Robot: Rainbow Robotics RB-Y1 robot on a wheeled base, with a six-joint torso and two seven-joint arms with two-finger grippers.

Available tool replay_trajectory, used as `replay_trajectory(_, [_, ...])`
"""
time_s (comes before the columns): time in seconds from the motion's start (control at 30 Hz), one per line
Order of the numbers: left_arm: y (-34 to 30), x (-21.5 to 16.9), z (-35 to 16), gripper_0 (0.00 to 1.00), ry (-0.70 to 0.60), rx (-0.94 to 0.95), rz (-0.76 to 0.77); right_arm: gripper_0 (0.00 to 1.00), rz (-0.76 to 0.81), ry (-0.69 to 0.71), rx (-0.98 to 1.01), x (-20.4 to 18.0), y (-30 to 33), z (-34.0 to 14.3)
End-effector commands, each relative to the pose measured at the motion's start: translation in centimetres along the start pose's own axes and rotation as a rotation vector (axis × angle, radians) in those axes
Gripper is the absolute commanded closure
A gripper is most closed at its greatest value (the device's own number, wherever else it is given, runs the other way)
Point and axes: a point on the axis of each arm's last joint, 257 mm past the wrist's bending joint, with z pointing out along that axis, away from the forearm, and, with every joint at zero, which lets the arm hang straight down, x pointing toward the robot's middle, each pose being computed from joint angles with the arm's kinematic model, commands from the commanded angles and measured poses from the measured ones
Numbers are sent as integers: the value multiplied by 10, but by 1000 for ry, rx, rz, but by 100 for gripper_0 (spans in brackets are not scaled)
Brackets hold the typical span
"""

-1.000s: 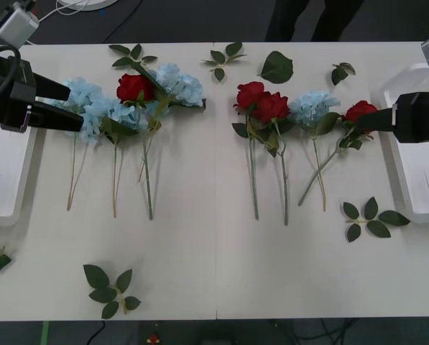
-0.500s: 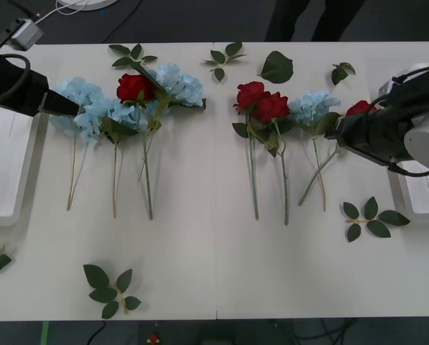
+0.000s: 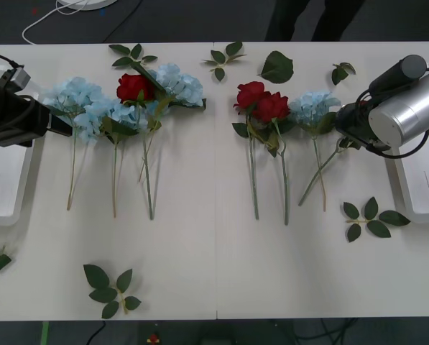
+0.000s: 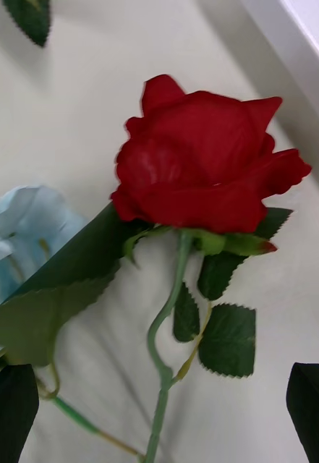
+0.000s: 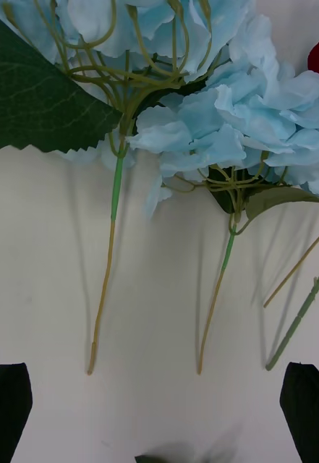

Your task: Place the red flowers into the right box and the blue flowers into the left box. If a person shows an open palm, hand one flower to the person first, then continue sorting.

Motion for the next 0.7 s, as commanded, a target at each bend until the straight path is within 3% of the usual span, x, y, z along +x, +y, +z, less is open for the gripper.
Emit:
replay_trajectory(0.03, [7, -37, -12, 0, -91, -51, -50, 0, 21, -43, -12, -16, 19, 6])
replay_trajectory(0.6, [46, -62, 51, 0, -157, -182, -61, 0, 12, -57, 21, -9, 18, 55])
replay_trajectory(0.63, [43, -64, 54, 0, -160, -183, -56, 4, 13, -58, 20, -10, 20, 55])
replay_trajectory(0.7, [38, -65, 58, 0, -164, -177, -54, 79, 14, -57, 18, -10, 21, 55])
